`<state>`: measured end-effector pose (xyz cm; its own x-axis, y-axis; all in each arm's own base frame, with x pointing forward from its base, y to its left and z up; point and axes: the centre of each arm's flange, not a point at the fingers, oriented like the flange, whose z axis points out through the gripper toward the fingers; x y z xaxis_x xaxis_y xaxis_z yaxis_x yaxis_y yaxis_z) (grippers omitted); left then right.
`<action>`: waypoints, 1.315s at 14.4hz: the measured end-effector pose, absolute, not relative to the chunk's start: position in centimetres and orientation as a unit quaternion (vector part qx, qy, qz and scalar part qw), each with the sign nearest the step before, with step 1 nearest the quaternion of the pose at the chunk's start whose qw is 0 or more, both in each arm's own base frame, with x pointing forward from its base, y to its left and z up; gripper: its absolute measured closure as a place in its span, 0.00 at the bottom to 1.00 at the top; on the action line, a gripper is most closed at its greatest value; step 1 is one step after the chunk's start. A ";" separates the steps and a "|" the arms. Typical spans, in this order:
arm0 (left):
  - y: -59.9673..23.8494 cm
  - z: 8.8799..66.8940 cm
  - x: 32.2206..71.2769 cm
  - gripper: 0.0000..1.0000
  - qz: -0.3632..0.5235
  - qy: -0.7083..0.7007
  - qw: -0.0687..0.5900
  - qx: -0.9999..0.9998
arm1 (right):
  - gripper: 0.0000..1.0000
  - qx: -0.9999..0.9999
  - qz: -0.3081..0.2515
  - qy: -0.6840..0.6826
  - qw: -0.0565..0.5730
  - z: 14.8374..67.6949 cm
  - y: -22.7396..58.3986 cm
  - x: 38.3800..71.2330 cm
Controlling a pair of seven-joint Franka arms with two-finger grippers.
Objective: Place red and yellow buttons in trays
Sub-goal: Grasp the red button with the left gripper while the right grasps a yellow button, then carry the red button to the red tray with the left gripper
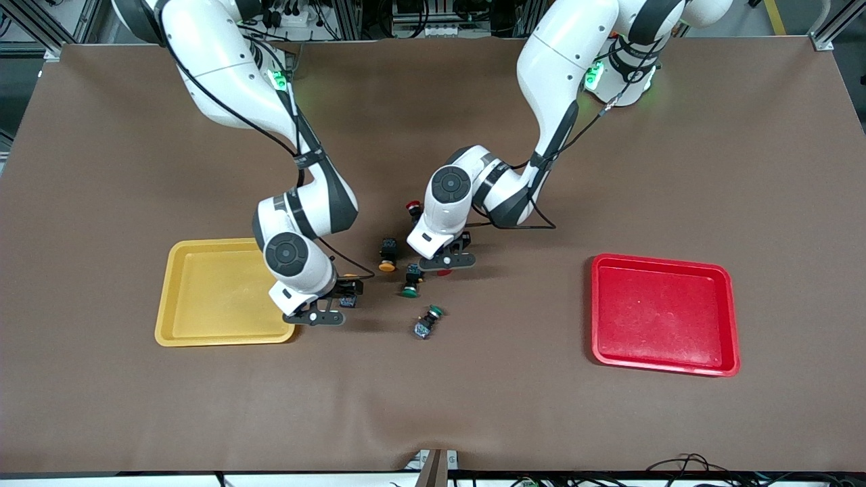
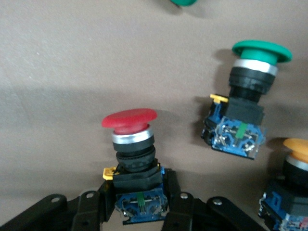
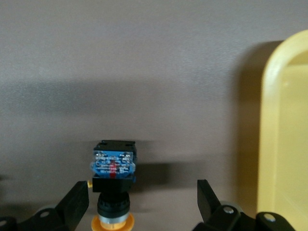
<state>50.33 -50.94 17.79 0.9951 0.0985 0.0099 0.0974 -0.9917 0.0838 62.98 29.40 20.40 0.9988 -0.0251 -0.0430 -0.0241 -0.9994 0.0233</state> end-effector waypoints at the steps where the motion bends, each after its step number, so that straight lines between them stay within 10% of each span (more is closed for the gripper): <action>1: -50.6 18.4 51.0 0.56 0.007 0.048 0.040 0.998 | 0.00 1.000 -0.012 -0.010 0.008 20.3 29.7 63.1; 11: -35.9 28.9 62.9 0.58 -0.018 -0.037 0.019 0.999 | 0.03 1.000 0.012 -0.003 0.006 17.0 31.2 62.8; 16: -25.5 28.2 67.0 0.58 -0.043 -0.057 0.013 0.997 | 0.55 0.999 0.016 -0.036 0.003 17.9 31.7 63.1; 19: -19.5 27.2 68.4 0.58 -0.056 -0.057 0.014 0.997 | 0.58 0.999 -0.005 -0.031 0.016 18.0 31.4 63.0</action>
